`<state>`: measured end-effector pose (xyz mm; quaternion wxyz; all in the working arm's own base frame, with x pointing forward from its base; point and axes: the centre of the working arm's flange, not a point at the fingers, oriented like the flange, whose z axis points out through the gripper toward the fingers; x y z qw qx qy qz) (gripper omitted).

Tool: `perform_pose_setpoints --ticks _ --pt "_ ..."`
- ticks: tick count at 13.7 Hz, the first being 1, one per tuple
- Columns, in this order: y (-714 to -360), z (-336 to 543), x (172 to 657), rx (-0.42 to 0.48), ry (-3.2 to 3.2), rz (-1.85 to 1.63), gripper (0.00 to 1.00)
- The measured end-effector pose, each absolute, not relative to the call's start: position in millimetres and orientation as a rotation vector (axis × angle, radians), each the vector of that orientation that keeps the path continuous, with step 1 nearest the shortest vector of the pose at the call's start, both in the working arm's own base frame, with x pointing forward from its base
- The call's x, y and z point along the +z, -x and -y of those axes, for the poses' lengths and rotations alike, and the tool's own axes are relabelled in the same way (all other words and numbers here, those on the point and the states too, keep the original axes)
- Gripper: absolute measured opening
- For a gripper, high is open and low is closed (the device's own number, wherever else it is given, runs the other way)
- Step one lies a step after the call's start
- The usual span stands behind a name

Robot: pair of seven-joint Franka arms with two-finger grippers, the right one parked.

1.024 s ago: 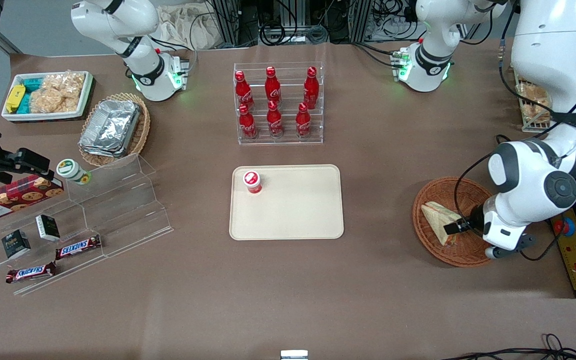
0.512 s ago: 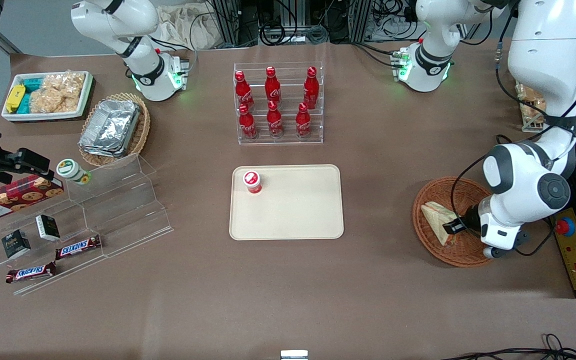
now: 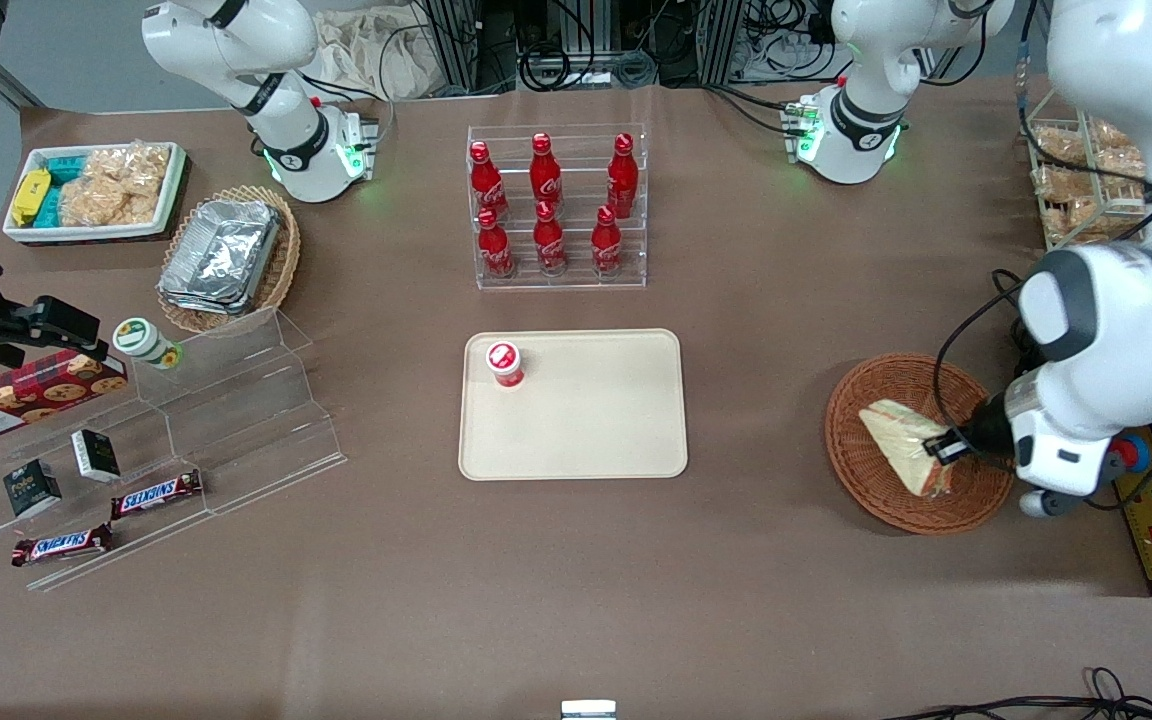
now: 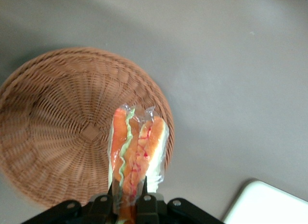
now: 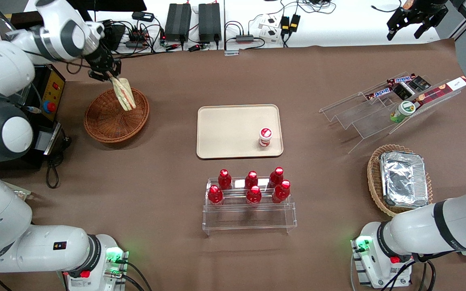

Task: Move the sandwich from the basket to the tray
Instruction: 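Lift the sandwich out of the basket with the left gripper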

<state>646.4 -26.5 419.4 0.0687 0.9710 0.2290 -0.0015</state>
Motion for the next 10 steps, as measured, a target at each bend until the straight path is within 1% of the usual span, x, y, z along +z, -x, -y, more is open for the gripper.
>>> perform_pose_setpoints --ticks 2,4,6,8,10 --pt "-630 31 489 -0.049 -2.96 -0.633 0.17" --pt "-604 45 560 -0.096 -3.009 -0.561 0.16" --pt "-576 76 617 -0.113 -3.049 -0.491 0.15" --pt "-548 125 656 -0.118 -3.062 -0.475 0.15" --pt "-515 189 677 -0.108 -3.069 -0.482 0.15"
